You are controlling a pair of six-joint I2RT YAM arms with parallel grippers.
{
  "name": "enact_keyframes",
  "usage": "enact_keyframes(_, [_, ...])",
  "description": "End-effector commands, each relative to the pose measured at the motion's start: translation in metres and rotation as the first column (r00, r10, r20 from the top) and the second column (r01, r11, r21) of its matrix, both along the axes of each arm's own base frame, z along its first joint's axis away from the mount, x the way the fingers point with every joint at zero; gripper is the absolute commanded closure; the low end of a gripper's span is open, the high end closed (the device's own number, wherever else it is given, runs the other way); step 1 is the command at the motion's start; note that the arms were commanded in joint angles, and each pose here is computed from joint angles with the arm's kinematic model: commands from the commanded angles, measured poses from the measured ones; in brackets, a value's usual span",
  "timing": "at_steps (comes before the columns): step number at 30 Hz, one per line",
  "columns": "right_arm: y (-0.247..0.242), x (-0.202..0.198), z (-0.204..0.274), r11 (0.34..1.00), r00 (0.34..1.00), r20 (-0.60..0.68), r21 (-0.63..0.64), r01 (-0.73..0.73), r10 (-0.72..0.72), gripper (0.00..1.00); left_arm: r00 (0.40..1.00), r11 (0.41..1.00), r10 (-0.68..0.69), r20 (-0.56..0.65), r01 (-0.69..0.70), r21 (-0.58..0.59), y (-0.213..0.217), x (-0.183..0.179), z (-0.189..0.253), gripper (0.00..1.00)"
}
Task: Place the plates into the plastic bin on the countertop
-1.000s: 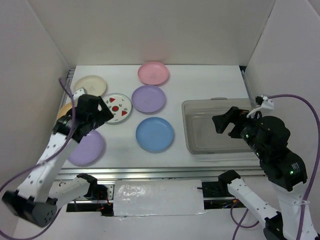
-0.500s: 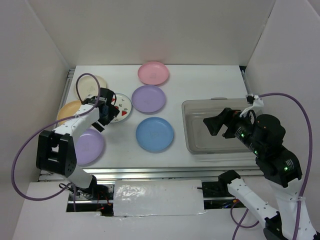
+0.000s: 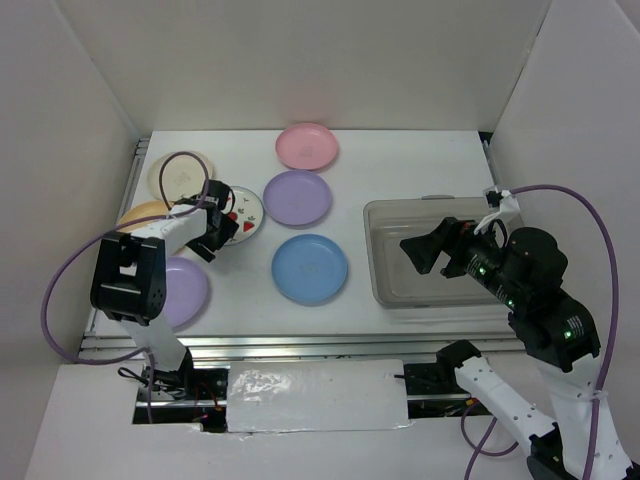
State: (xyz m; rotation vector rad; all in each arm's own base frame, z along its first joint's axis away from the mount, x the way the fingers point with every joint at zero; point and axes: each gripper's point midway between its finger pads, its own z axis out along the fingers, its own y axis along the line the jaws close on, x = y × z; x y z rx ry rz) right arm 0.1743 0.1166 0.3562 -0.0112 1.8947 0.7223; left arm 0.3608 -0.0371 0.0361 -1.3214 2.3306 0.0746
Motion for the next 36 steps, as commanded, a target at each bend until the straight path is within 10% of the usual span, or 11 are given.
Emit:
enact_keyframes(1, [0.007, 0.003, 0.013, 0.999, 0.998, 0.055, 0.021, -0.031, 0.03, 0.0, 1.0, 1.0, 0.022, 0.021, -0.023, 0.02, 0.005, 0.011, -0.003, 0.17])
enact_keyframes(11, [0.007, 0.003, 0.015, 0.999, 0.998, 0.056, 0.019, -0.032, 0.031, 0.0, 0.996, 0.997, 0.076, -0.049, -0.074, 0.032, 0.011, -0.011, -0.036, 0.38])
enact_keyframes(20, [0.004, 0.002, 0.019, 0.999, 0.997, 0.068, 0.023, -0.023, 0.021, 0.0, 0.993, 0.994, 0.102, -0.051, -0.1, 0.052, 0.009, -0.027, -0.03, 0.98])
enact_keyframes(36, [0.0, -0.004, 0.021, 1.0, 0.997, 0.074, 0.023, -0.012, 0.011, 0.0, 0.95, 0.981, 0.064, 0.305, -0.116, 0.154, 0.014, 0.0, 0.12, 1.0])
